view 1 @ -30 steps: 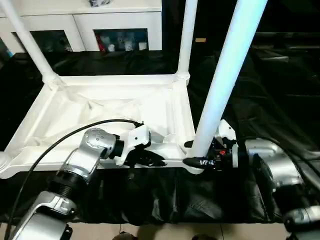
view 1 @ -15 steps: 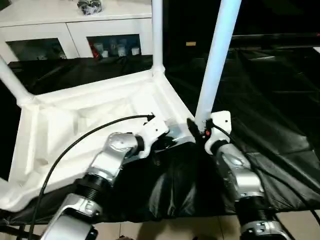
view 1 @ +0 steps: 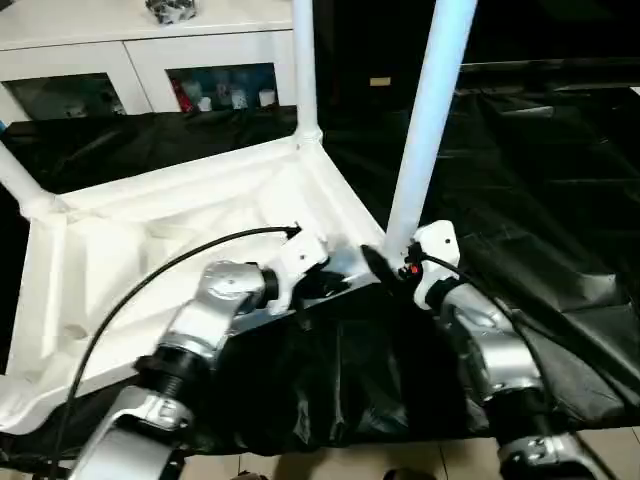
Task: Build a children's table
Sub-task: Rotate leg to tighten
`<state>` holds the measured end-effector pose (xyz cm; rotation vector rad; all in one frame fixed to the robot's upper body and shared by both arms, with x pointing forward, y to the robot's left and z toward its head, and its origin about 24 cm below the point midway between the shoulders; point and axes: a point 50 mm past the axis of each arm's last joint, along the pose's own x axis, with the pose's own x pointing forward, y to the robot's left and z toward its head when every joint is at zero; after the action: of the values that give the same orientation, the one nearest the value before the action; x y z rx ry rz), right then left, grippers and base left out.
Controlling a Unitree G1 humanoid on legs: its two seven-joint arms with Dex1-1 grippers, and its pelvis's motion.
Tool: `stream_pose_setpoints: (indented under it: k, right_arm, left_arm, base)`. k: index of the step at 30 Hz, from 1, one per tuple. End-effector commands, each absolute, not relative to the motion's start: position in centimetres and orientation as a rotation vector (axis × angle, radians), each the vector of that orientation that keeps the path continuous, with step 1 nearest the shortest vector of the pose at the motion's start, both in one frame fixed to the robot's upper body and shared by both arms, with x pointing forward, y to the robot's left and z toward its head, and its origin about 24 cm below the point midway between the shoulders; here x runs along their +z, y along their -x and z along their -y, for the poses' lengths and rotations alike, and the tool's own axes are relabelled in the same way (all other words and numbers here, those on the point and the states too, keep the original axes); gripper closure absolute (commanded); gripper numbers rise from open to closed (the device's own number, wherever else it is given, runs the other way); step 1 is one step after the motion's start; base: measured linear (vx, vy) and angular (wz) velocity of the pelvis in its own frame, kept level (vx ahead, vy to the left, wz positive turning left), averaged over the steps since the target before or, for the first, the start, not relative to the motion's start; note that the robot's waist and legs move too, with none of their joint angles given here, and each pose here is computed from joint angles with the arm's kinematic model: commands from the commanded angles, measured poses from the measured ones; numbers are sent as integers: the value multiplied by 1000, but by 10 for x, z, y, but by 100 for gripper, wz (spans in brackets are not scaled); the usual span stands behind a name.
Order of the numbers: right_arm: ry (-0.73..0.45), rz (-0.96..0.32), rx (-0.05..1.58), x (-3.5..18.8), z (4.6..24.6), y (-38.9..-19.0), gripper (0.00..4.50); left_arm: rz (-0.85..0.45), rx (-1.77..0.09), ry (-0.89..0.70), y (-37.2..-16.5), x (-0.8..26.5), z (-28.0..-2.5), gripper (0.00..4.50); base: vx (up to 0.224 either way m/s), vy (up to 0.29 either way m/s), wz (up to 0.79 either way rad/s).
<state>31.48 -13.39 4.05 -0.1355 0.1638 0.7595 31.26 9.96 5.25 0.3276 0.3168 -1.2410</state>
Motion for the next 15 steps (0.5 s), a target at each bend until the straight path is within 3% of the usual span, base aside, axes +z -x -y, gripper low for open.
stream_pose_setpoints:
  k: [1, 4, 9, 10, 15]
  right_arm:
    - [141, -212, 903, 33, 121, -308, 79]
    - [153, -221, 1016, 39, 133, -306, 79]
    - [103, -277, 1231, 46, 144, -297, 118]
    - [93, -300, 1279, 46, 146, -294, 147]
    - [77, -363, 1421, 48, 149, -286, 176]
  left_arm:
    - [-286, -1334, -322, -306, 54, -92, 450]
    - [-296, -1374, -324, -304, 55, -100, 450]
    - [-335, -1455, -339, -302, 57, -114, 450]
    - [-345, -1466, -343, -302, 57, -117, 450]
    - [-375, -1497, -360, -303, 59, -124, 450]
  base:
    - [0, 0, 0]
    - [0, 0, 0]
    - [0, 0, 0]
    - [0, 0, 0]
    - [0, 0, 0]
